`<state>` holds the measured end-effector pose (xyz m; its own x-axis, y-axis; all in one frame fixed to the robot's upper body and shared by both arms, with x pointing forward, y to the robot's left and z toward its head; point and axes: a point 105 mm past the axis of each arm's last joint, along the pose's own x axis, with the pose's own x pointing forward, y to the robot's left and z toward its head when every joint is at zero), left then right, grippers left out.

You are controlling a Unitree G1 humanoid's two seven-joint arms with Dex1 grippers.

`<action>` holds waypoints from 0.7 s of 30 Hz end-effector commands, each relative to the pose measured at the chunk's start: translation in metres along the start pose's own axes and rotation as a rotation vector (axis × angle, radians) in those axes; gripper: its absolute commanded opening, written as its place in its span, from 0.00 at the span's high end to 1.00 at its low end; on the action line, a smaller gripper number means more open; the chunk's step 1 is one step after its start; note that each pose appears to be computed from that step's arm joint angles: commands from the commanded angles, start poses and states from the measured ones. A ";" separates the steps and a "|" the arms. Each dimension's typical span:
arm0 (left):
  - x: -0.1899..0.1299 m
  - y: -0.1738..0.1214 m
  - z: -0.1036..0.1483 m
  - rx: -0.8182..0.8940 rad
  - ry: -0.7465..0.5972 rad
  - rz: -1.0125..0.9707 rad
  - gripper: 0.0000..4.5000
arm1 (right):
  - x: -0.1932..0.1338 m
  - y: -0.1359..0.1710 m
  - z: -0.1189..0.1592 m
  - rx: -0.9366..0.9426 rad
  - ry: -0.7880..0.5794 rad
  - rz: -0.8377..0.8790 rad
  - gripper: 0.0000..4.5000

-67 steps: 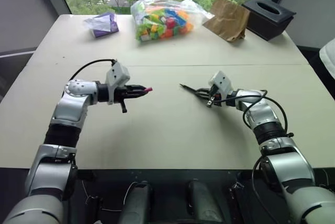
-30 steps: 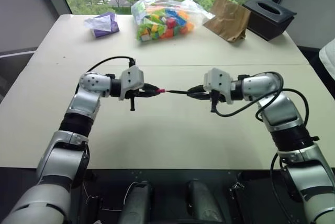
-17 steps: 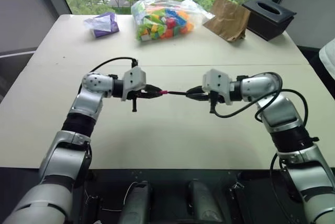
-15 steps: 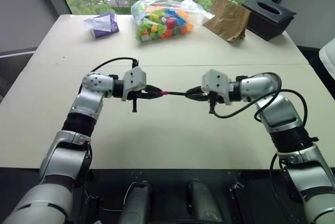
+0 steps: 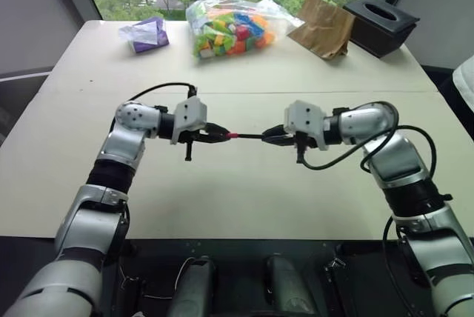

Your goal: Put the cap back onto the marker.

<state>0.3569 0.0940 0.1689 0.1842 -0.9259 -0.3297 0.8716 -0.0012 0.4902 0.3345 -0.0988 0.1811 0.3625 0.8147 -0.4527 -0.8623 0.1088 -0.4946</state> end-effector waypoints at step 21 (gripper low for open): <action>0.015 0.003 0.042 0.247 -0.123 0.014 1.00 | 0.011 0.024 0.052 -0.021 -0.158 0.166 1.00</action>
<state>0.3526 0.0886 0.1720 0.1805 -0.9337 -0.3092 0.8131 -0.0353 0.5810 0.3291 -0.0991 0.1827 0.3341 0.8229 -0.4595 -0.9077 0.1495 -0.3922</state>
